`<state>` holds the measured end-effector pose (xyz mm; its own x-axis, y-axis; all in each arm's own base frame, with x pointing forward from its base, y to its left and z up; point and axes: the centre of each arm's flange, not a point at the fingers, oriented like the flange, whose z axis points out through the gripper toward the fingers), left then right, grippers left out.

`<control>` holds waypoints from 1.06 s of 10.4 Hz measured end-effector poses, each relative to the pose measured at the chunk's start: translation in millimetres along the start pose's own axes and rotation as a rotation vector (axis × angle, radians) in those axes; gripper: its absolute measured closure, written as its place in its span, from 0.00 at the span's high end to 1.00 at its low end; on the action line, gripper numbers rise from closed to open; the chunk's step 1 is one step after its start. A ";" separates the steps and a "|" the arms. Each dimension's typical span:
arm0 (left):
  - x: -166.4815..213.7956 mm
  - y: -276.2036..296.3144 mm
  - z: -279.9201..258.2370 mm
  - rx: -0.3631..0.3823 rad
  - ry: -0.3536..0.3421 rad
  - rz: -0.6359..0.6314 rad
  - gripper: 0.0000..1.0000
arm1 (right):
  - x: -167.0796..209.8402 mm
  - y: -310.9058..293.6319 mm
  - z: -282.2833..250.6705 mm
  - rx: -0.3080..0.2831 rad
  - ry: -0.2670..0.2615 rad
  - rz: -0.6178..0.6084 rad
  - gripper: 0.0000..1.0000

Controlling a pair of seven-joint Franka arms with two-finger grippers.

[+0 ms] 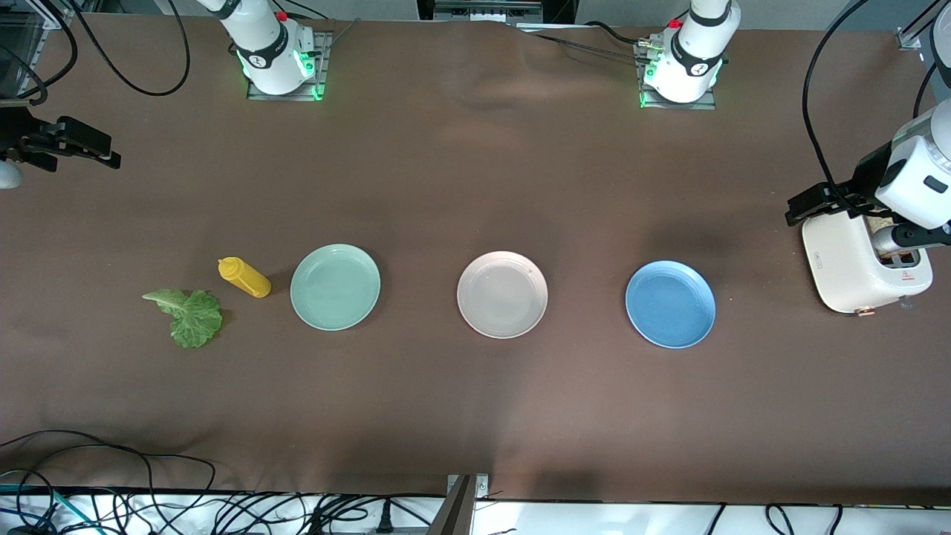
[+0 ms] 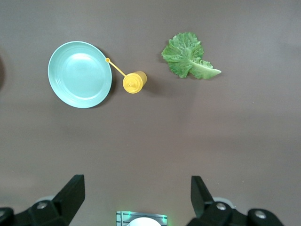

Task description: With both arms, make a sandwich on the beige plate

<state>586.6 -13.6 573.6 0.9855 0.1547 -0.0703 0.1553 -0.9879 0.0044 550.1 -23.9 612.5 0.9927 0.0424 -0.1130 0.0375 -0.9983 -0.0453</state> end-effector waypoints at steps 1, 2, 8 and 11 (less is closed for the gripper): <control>0.0 0.0 0.0 0.000 0.000 0.000 1.00 | -0.1 0.2 -0.4 0.000 0.001 0.000 1.00; 0.0 0.0 0.0 0.000 0.000 0.000 1.00 | -0.6 0.7 -1.6 -0.001 0.003 0.001 1.00; 1.4 -0.1 2.1 0.000 -0.003 -0.001 1.00 | -0.6 0.2 -2.8 -0.002 0.006 0.001 1.00; 1.7 -0.7 2.2 0.000 -0.004 -0.002 1.00 | -0.6 0.2 -3.0 -0.002 0.006 0.001 1.00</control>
<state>588.0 -12.6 571.3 0.9850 0.1561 -0.0738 0.1568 -0.9876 0.0041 549.8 -24.3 615.6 0.9934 0.0413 -0.1068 0.0369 -0.9984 -0.0433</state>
